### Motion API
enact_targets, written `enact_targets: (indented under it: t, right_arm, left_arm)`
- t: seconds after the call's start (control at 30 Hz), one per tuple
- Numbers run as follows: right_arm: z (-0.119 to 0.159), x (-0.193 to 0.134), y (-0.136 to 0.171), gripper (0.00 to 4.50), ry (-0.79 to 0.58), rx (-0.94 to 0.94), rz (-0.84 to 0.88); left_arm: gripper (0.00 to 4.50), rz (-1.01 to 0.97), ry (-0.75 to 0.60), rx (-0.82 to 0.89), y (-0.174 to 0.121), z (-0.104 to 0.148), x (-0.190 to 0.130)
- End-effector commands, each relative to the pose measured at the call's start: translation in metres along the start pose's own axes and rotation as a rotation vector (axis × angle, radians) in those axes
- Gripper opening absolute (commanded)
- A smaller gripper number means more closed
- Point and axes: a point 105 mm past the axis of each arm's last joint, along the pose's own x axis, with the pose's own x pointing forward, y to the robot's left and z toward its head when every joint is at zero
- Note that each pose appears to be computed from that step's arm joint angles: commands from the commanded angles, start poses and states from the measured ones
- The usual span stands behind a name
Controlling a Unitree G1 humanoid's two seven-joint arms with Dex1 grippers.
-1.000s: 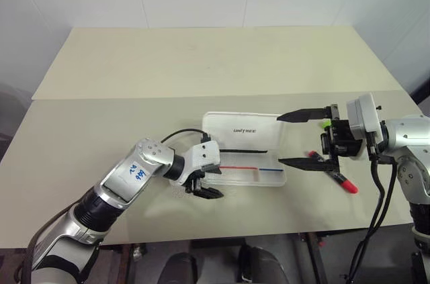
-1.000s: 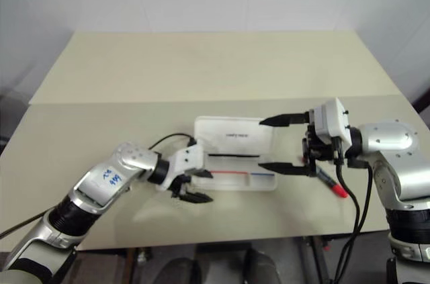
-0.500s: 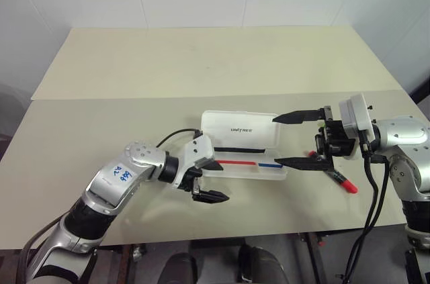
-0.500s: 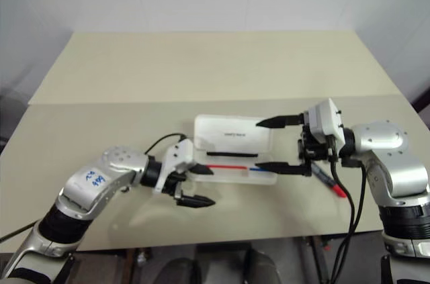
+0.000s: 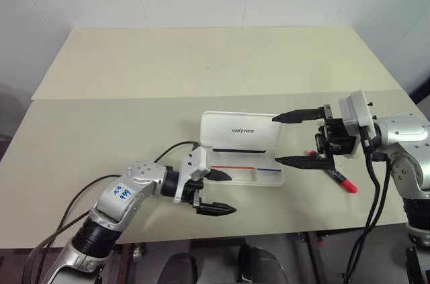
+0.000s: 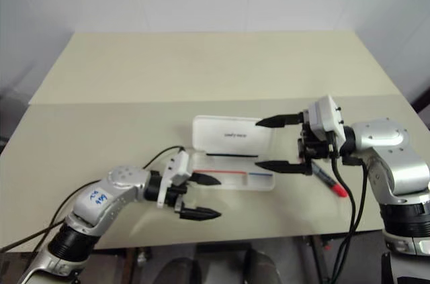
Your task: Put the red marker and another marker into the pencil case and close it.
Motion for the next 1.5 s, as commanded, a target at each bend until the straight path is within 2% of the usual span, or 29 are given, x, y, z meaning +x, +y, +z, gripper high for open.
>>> enact_targets:
  t: [0.03, 0.2, 0.4, 0.5, 0.67, 0.8, 0.93, 1.2, 1.33, 1.5]
  right_arm:
    - [0.013, -0.005, 0.0, 4.5, -0.002, -0.051, 0.0]
    - [-0.002, -0.022, -0.011, 4.5, 0.035, 0.002, -0.091]
    - [-0.033, -0.05, -0.02, 4.5, 0.119, 0.126, -0.232]
    - [-0.059, -0.067, -0.02, 4.5, 0.228, 0.202, -0.317]
    - [-0.08, -0.082, -0.012, 4.5, 0.299, 0.252, -0.361]
    - [-0.096, -0.092, -0.007, 4.5, 0.339, 0.286, -0.411]
    - [-0.127, -0.11, 0.005, 4.5, 0.406, 0.35, -0.516]
    - [-0.158, -0.138, 0.018, 4.5, 0.49, 0.393, -0.708]
    - [-0.165, -0.137, 0.028, 3.6, 0.471, 0.428, -0.708]
    - [-0.163, -0.126, 0.025, 1.81, 0.42, 0.412, -0.705]
  left_arm:
    - [4.41, -0.011, -0.07, 0.065, 0.0, 0.011, -0.004]
    - [4.41, 0.001, -0.207, 0.176, 0.003, 0.041, -0.021]
    - [4.46, 0.007, -0.278, 0.219, -0.005, 0.066, -0.043]
    - [4.46, 0.023, -0.263, 0.252, -0.012, 0.076, -0.054]
    - [4.46, 0.046, -0.213, 0.308, -0.024, 0.089, -0.072]
    - [4.46, 0.083, -0.166, 0.327, -0.025, 0.091, -0.084]
    - [4.46, 0.169, -0.074, 0.324, -0.019, 0.081, -0.109]
    - [4.46, 0.254, -0.044, 0.317, -0.017, 0.074, -0.133]
    - [4.5, 0.262, -0.039, 0.325, -0.017, 0.073, -0.136]
    - [4.5, 0.269, -0.051, 0.341, -0.015, 0.075, -0.137]
